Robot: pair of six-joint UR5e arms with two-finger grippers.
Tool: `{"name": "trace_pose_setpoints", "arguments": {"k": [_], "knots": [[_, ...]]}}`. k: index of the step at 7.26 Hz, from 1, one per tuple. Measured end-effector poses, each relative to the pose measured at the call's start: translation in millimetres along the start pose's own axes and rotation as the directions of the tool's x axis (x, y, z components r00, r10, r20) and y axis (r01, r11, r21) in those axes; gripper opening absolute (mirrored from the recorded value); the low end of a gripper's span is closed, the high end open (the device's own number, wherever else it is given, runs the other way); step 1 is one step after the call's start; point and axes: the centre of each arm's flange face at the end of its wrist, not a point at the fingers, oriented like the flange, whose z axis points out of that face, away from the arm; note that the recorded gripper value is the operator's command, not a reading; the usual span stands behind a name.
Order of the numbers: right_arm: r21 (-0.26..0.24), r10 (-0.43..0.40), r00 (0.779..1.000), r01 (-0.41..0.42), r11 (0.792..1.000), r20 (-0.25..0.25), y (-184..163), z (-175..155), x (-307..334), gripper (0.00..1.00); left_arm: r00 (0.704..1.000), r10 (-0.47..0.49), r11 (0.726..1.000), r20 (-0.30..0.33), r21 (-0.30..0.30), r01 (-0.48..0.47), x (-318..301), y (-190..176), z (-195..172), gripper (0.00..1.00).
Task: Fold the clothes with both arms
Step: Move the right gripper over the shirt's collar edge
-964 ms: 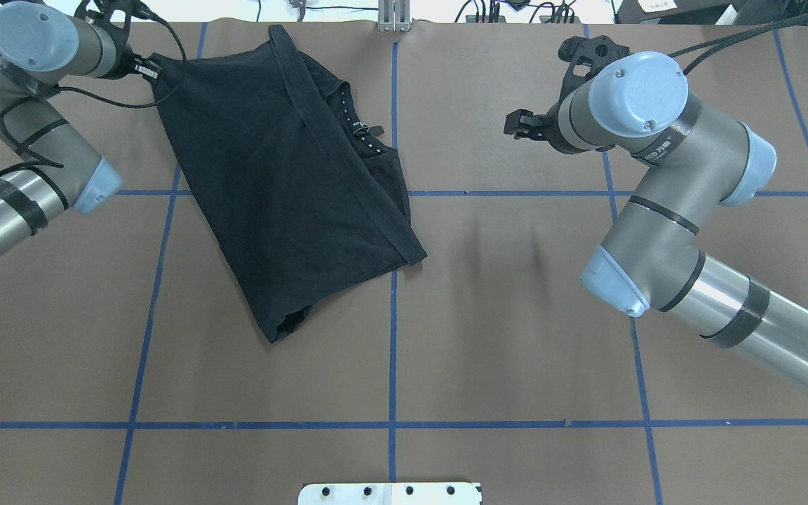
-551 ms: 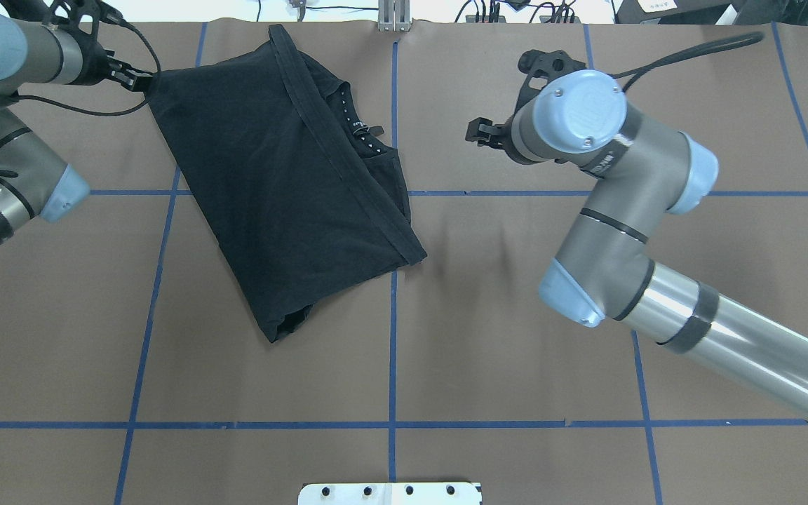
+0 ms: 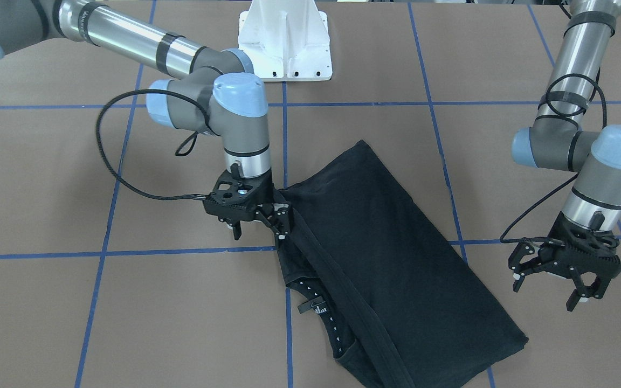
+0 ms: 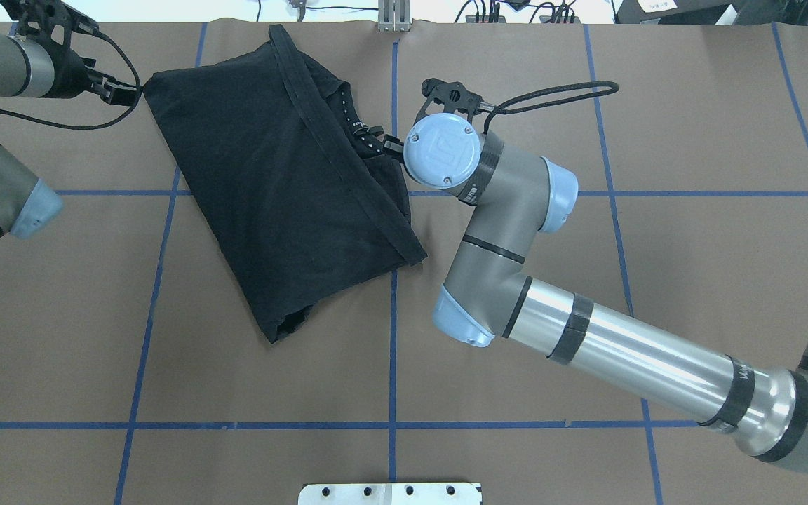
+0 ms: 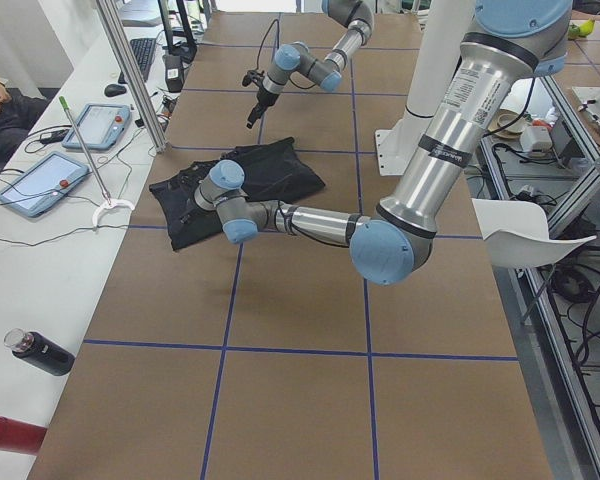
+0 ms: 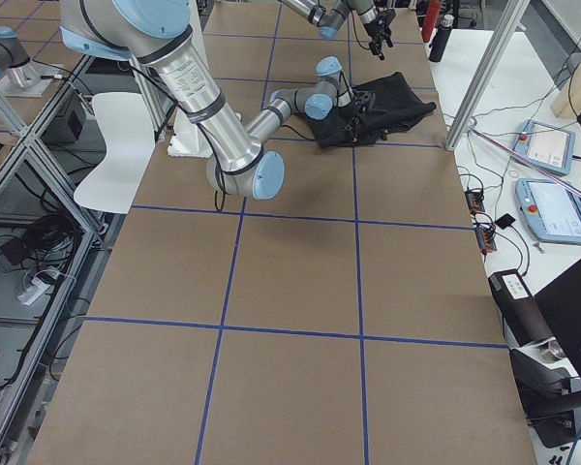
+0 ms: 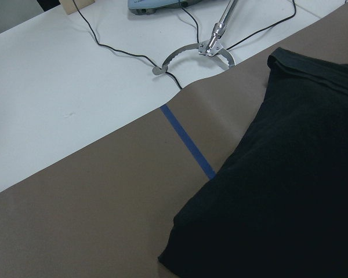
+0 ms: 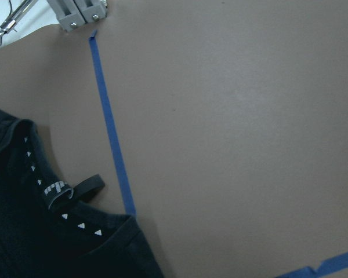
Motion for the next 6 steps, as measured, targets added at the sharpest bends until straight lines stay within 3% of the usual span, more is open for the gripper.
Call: {"name": "trace_pose_setpoints", "arguments": {"k": [2, 5, 6], "knots": [[-0.007, -0.014, 1.0, 0.014, 1.0, 0.008, 19, 28, -20, 0.62, 1.0, -0.003, 1.0, 0.001, -0.002, 0.003, -2, 4, -1, 1.0], [-0.02, -0.036, 0.999, 0.036, 0.999, -0.009, 34, 43, -21, 0.61, 1.0, -0.006, 1.0, 0.005, -0.006, 0.006, -5, 8, -1, 1.0], [-0.022, -0.049, 0.999, 0.049, 0.999, -0.016, 37, 46, -18, 0.51, 1.0, -0.006, 1.0, 0.005, -0.006, 0.006, -5, 9, -1, 1.0]]}}
